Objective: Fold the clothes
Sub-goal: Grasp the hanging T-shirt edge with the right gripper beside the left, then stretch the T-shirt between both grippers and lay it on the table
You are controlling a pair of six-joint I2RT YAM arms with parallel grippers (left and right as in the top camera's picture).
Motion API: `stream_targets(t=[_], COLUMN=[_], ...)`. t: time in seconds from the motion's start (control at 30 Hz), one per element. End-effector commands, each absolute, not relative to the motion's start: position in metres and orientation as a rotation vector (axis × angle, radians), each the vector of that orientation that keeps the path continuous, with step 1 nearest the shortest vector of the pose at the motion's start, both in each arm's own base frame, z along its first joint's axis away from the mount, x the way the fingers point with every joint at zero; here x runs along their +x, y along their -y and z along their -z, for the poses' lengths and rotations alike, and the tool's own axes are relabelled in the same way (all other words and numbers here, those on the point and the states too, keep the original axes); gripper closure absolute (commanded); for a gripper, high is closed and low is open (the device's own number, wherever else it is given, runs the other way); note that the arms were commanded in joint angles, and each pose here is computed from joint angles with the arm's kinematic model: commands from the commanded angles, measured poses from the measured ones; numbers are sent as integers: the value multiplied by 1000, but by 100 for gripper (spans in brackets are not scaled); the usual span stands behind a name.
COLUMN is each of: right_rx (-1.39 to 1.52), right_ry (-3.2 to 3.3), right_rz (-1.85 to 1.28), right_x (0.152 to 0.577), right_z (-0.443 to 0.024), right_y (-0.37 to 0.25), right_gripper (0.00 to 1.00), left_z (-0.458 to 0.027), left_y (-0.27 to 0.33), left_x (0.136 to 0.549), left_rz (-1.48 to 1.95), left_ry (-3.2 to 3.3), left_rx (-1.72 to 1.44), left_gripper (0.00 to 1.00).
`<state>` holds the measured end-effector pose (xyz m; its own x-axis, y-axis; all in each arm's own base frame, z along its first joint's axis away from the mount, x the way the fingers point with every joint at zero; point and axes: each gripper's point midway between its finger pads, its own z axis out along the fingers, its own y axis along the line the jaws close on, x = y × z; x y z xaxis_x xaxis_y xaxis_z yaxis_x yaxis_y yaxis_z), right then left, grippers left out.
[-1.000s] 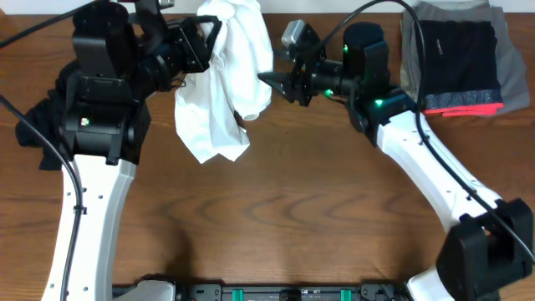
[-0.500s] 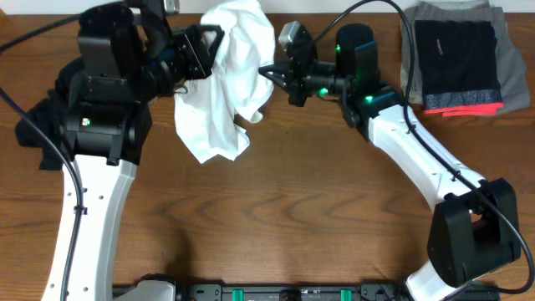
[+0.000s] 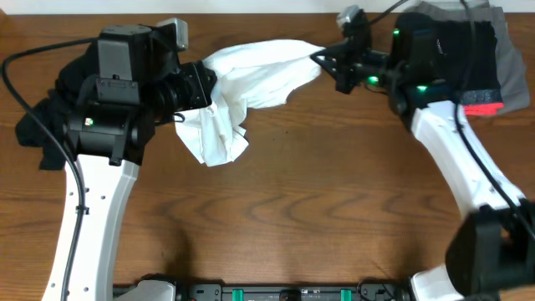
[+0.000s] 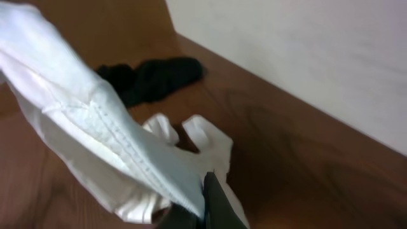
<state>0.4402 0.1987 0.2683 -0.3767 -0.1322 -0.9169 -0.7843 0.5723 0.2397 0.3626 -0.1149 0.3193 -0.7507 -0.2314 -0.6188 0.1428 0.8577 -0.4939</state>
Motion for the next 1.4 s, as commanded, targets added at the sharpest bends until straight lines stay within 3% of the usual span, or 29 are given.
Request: stream_targets(t=[0.0, 0.27, 0.47, 0.77, 1.07, 1.37], right_rx=[-696, -567, -366, -149, -147, -194], right_ry=[-1840, -2091, -2221, -2262, -2260, -2172], right_rz=[-495, -185, -48, -33, -49, -183], right_x=[457, 444, 432, 430, 405, 348], right_z=[-298, -282, -298, -309, -339, -404], right_y=[-153, -103, -68, -32, -29, -46], right_gripper=[99, 99, 99, 99, 99, 99], left_z=[-324, -319, -301, -267, -371, -472], left_y=[98, 105, 140, 130, 96, 70], left_x=[370, 378, 397, 435, 395, 279], left_rz=[571, 580, 582, 416, 318, 320], left_ry=[-2292, -2296, -2300, -2320, -2084, -1796], left_rx=[-72, -53, 114, 127, 98, 107], left_gripper=[94, 94, 95, 94, 94, 94])
